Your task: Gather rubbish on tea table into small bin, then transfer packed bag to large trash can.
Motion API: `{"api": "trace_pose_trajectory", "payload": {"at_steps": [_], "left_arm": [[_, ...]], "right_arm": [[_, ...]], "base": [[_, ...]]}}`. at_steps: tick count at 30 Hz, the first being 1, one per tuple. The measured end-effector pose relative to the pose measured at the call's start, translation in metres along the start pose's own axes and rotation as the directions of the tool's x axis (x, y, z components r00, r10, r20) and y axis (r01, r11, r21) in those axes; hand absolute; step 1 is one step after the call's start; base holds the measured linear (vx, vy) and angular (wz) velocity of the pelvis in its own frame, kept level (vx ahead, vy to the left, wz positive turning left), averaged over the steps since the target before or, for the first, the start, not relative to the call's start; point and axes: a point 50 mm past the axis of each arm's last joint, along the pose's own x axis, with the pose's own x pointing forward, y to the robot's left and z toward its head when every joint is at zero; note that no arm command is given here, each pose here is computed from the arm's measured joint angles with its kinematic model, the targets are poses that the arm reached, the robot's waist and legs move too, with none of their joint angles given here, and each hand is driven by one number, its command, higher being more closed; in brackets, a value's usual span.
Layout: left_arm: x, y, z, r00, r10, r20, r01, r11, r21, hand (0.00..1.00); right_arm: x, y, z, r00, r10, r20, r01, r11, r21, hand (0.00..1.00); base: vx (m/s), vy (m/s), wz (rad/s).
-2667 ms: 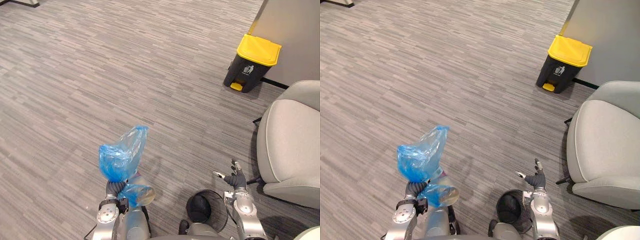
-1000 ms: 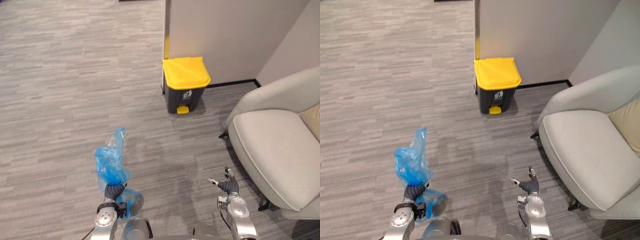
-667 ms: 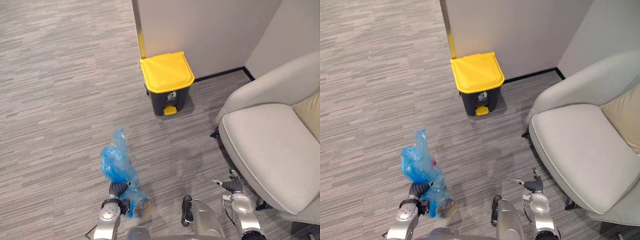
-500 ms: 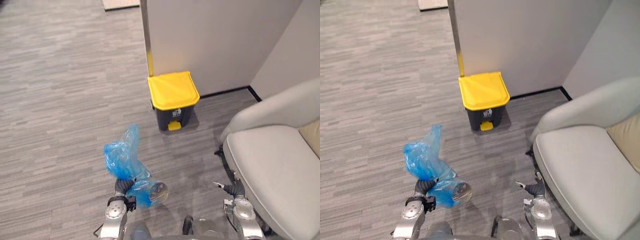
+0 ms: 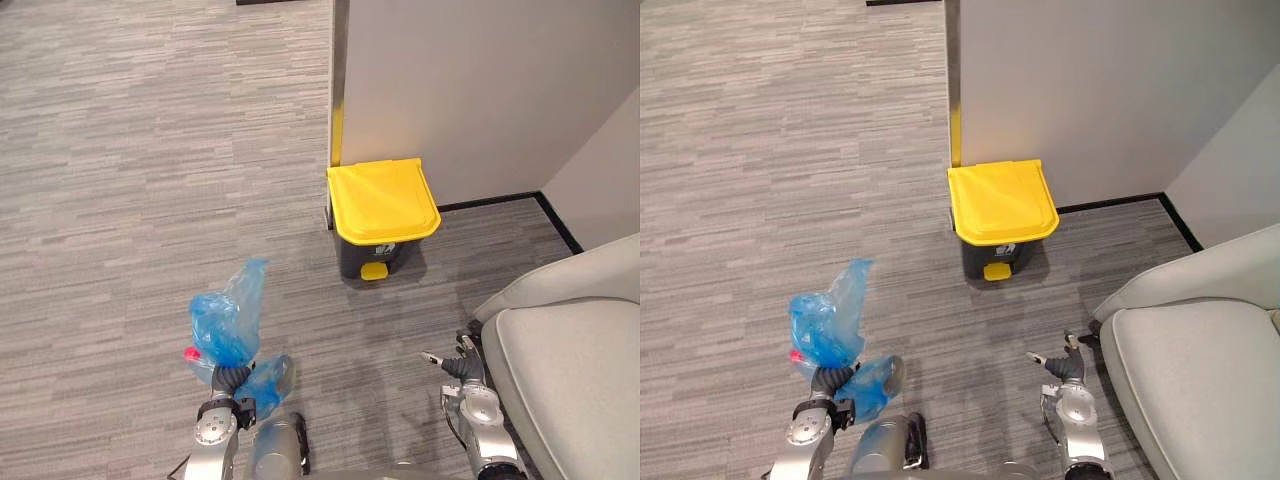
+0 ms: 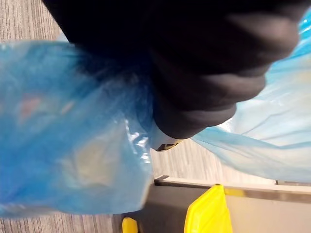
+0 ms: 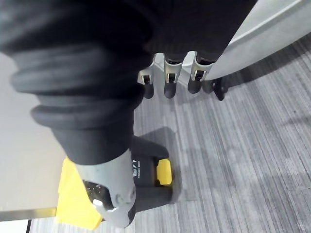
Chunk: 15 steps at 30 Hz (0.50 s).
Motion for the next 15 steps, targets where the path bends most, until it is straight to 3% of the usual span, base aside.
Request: {"api": "trace_pose_trajectory", "payload": {"at_steps": [10, 15], "left_arm": [[0.002, 0.004, 0.003, 1.0, -0.011, 0.013, 0.01, 0.999, 0.039, 1.0], [0.014, -0.018, 0.013, 0.998, -0.051, 0.02, 0.051, 0.999, -0.006, 1.0]], "right_arm": [[-0.009, 0.004, -0.016, 0.999, 0.009, -0.05, -0.01, 1.0, -0.008, 0.0], [0.0, -0.011, -0.014, 0.998, -0.021, -0.061, 0.018, 0.999, -0.049, 0.0]], "base": [[0.33, -0.09, 0.09], [0.37, -0.151, 0.2]]}}
